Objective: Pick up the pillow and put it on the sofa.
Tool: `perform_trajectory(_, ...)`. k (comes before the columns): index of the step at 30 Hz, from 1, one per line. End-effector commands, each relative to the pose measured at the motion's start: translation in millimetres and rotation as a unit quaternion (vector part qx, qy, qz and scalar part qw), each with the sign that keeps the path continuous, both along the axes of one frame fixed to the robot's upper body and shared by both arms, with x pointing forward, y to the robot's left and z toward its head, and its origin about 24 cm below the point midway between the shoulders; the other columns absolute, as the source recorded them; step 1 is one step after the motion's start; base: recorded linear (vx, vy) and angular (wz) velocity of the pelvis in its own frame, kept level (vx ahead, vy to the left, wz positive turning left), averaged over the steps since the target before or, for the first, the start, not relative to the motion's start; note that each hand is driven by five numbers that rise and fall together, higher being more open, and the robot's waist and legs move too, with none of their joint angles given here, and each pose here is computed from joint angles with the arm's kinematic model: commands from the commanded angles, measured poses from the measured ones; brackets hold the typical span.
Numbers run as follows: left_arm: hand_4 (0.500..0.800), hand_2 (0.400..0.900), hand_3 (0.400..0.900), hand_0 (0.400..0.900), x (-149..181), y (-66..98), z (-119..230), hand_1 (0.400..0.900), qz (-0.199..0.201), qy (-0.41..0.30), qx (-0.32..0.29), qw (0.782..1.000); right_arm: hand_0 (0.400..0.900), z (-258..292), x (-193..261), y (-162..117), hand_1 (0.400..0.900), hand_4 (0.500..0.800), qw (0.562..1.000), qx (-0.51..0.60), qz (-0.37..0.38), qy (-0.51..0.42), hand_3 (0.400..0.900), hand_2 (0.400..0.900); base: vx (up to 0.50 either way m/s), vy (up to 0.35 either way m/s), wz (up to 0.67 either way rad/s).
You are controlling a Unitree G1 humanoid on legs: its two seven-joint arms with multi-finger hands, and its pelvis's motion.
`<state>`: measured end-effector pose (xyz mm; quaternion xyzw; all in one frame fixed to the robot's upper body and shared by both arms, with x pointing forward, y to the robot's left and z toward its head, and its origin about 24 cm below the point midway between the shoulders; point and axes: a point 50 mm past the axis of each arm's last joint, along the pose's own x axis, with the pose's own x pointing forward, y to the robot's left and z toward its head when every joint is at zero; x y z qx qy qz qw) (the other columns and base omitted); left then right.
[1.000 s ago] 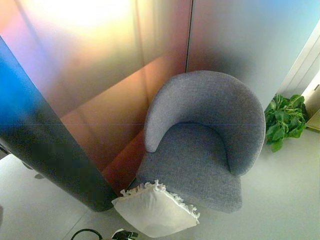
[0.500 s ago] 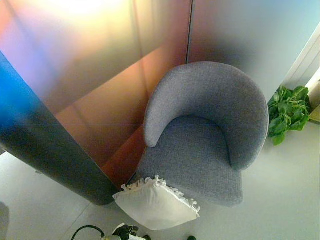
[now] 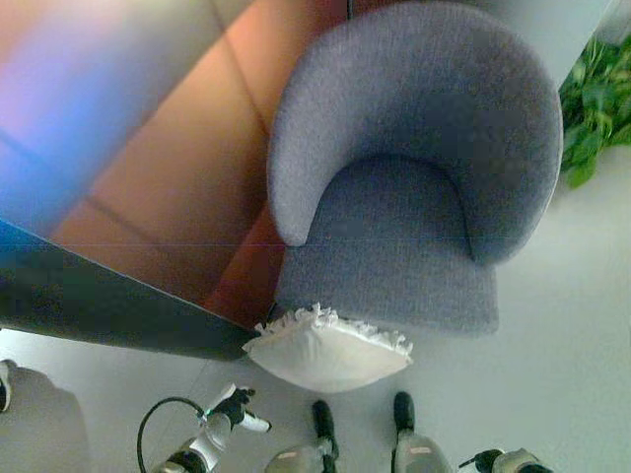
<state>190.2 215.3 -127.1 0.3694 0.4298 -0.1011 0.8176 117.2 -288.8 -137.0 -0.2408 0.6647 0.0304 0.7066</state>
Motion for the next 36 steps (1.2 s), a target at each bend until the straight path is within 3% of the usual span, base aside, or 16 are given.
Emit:
perform_trajectory(1, 0.800, 0.900, 0.900, 0.900, 40.8, 29.5, 30.7, 0.900, 0.006, -0.067, 0.062, 0.996, 0.900, 3.7, 16.4, 2.4, 0.900, 0.800, 0.999, 0.007, -0.020, -0.030, 0.900, 0.900, -0.151, 0.028, -0.09)
perform_trajectory(7, 0.800, 0.900, 0.900, 0.900, 95.2, 40.3, 79.0, 0.900, 0.033, -0.157, 0.066, 0.985, 0.900, 10.5, 37.3, 4.8, 0.900, 0.800, 0.997, 0.019, -0.026, -0.072, 0.900, 0.900, -0.116, -0.003, -0.06)
perform_trajectory(16, 0.800, 0.900, 0.900, 0.900, 148.5, 39.5, 139.7, 0.900, 0.045, -0.241, 0.080, 0.966, 0.900, 22.1, 73.5, 18.7, 0.900, 0.800, 0.992, 0.039, -0.021, -0.116, 0.900, 0.900, -0.078, -0.022, -0.07)
perform_trajectory(22, 0.800, 0.900, 0.900, 0.900, 160.1, 39.7, 154.5, 0.900, 0.053, -0.239, 0.089, 0.965, 0.900, 24.9, 77.4, 16.7, 0.900, 0.800, 0.991, 0.046, -0.025, -0.122, 0.900, 0.900, -0.013, 0.011, 0.02)
perform_trajectory(36, 0.800, 0.900, 0.900, 0.900, 173.4, 49.1, 178.7, 0.900, 0.113, -0.259, 0.055, 0.958, 0.900, 37.8, 86.6, -3.6, 0.900, 0.800, 0.981, 0.022, -0.071, -0.177, 0.900, 0.900, 0.002, 0.025, -0.01)
